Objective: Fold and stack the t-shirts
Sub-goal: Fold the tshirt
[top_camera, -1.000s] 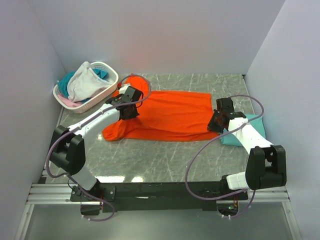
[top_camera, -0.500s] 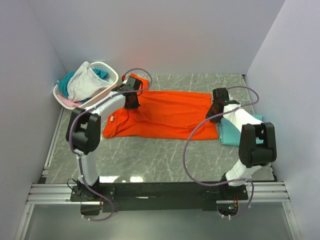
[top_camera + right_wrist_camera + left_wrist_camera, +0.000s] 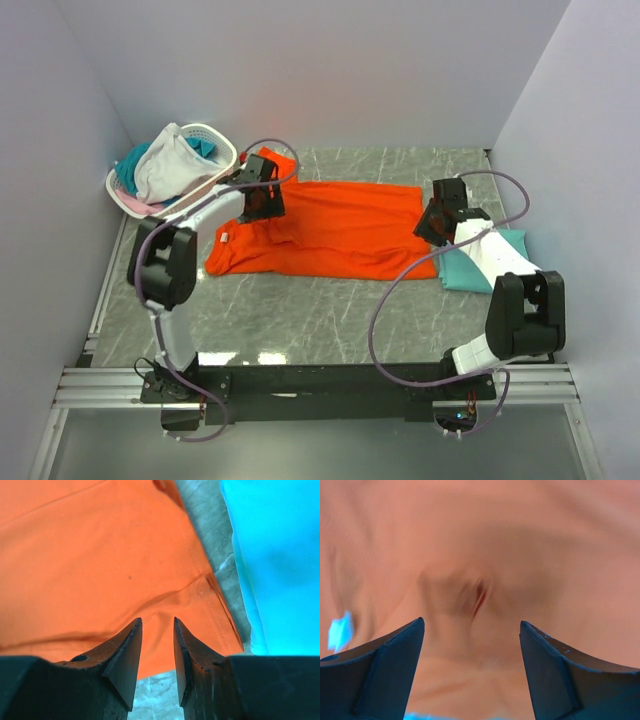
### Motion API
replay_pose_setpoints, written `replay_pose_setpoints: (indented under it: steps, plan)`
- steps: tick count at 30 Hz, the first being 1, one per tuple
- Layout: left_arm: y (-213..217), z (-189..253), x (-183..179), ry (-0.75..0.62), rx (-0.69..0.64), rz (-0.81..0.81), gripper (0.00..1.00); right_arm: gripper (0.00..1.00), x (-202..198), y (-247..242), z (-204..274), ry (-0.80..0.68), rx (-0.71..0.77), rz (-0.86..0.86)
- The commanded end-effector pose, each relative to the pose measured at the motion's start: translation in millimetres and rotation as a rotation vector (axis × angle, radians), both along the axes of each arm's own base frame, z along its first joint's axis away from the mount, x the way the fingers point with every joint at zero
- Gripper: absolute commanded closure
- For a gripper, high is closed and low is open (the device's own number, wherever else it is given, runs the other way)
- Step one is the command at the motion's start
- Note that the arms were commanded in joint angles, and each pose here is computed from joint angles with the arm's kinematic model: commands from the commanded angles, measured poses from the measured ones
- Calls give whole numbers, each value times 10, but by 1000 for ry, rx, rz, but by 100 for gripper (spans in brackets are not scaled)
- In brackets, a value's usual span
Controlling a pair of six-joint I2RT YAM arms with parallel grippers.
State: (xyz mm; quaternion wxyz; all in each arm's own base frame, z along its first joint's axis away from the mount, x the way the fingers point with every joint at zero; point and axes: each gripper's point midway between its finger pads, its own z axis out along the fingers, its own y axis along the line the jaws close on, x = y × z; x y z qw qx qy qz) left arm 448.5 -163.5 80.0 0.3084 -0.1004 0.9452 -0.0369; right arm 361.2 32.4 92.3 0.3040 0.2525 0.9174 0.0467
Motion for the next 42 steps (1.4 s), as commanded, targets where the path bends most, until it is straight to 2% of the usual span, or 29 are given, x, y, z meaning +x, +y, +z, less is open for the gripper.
replay_pose_setpoints:
  steps: [1, 5, 8, 11, 16, 17, 25, 28, 29, 31, 32, 35, 42]
  plan:
    - [83, 363, -158, -93, -49, 42, 17, 61, -14, 61, 127, -61, -5, 78]
    - [244, 211, -334, -62, -74, 99, 22, 61, -46, 292, 171, -79, 6, 180]
    - [265, 164, -272, -56, -130, 95, 29, 60, -74, 437, 166, -87, -4, 254]
    - [305, 50, -124, -56, -125, 85, 33, 60, -120, 588, 158, -86, 3, 319]
    - [327, -63, 88, -32, -182, 72, 41, 60, -190, 610, 155, -91, -2, 335]
    - [313, -95, 136, -28, -188, 70, 46, 60, -206, 612, 149, -88, -3, 338]
    - [272, -221, 257, -2, -199, 78, 57, 60, -291, 508, 116, -78, -41, 313]
    - [288, -232, 236, 2, -189, 84, 69, 60, -305, 490, 113, -76, -47, 309]
    - [307, -225, 229, -1, -184, 86, 75, 60, -307, 495, 108, -75, -47, 310]
    - [310, -226, 229, -2, -178, 83, 80, 60, -293, 494, 121, -78, -43, 302]
    - [322, -242, 236, 1, -173, 85, 89, 57, -294, 490, 115, -75, -43, 296]
    - [299, -298, 231, 19, -175, 71, 99, 54, -289, 460, 158, -90, -54, 278]
    - [328, -283, 242, 10, -163, 82, 99, 52, -305, 389, 254, -111, -78, 251]
